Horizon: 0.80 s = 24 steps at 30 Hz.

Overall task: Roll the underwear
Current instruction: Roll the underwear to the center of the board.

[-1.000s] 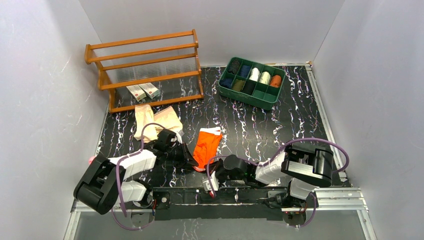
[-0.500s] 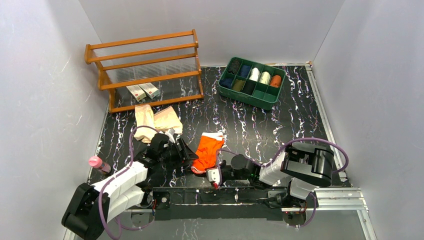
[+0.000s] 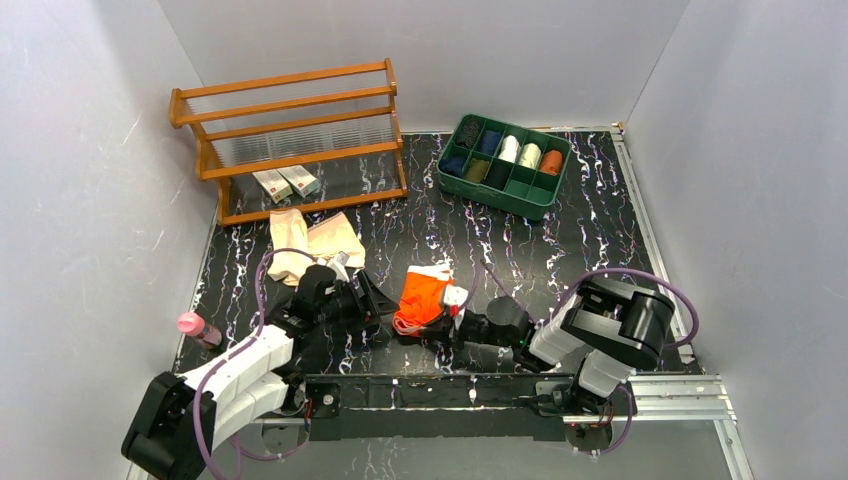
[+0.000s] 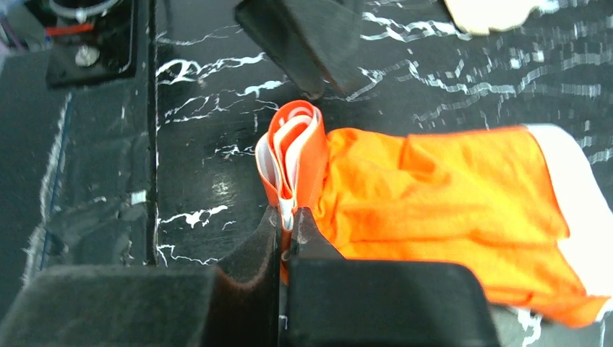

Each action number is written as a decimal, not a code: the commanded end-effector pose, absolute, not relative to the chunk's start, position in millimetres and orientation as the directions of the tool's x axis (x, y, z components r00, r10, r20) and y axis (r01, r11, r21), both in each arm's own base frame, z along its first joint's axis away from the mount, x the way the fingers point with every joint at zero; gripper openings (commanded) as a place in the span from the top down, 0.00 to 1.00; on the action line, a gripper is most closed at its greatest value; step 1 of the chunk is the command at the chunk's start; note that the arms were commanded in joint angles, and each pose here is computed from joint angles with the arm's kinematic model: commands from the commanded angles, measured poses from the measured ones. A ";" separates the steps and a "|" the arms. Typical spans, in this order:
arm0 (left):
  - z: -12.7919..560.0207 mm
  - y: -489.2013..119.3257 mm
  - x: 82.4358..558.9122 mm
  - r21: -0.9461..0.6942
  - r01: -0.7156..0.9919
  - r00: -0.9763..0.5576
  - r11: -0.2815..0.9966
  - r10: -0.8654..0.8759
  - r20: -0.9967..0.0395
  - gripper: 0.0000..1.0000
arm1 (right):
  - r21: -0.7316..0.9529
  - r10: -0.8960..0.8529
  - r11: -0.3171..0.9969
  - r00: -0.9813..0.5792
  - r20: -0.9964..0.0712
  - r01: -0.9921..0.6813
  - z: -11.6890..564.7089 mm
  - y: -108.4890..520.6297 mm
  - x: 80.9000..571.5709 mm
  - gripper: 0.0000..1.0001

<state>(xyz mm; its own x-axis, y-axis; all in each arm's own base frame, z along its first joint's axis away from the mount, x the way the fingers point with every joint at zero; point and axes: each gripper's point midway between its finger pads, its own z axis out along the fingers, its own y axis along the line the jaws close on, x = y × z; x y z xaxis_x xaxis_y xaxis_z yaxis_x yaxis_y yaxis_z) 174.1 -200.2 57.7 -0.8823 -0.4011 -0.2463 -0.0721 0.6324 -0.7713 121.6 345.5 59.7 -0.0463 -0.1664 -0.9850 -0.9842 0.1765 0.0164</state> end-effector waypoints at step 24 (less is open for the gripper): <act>61.7 -217.8 181.8 -0.785 0.084 -0.909 0.614 -0.275 -0.313 0.26 | 0.887 0.240 0.435 -0.930 -0.277 -0.151 8.3 308.3 156.7 0.99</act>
